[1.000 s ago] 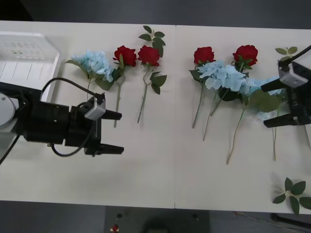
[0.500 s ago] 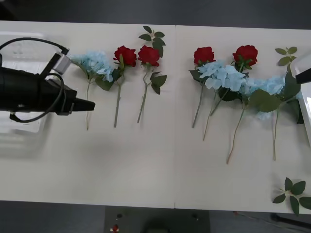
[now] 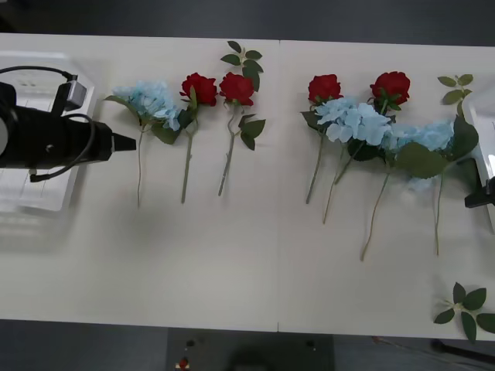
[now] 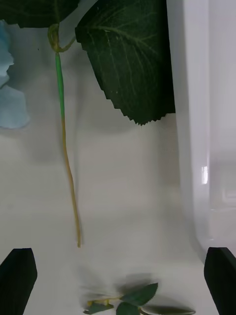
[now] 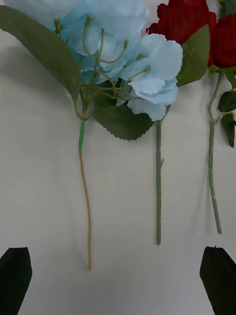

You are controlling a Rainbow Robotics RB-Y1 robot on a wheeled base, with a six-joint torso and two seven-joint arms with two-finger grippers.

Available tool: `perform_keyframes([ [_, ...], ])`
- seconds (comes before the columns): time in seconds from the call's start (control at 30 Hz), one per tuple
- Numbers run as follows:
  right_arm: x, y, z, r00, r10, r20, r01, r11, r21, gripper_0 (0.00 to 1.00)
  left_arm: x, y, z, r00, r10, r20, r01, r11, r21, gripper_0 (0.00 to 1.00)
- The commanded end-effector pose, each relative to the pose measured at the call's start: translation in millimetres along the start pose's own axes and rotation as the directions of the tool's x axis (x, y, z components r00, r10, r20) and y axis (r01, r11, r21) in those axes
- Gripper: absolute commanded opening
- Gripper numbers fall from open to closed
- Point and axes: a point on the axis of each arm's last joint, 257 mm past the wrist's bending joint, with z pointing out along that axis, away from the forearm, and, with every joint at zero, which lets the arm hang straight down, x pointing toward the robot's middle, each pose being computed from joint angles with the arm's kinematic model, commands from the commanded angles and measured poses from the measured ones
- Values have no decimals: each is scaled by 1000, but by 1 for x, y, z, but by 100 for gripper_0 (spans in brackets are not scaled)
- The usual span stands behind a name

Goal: Put the red flowers into the right box and the blue flowers into the left box

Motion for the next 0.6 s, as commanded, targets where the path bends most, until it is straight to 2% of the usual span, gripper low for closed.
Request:
perform_keyframes([
  [0.03,-22,10,-2,997,45,55,-43,999,-29,100,-31,-21,0,996,-74,51,75,997,-20,100],
  [0.17,-27,21,14,995,68,74,-64,996,-62,100,-40,-28,9,988,-131,83,133,991,-28,100],
  [0.5,-33,33,56,987,20,160,-13,999,-46,100,-65,-9,45,994,-23,108,46,977,-210,100],
  [0.6,-34,39,59,986,15,167,-6,998,-56,100,-71,-6,53,992,-11,124,38,974,-222,100],
])
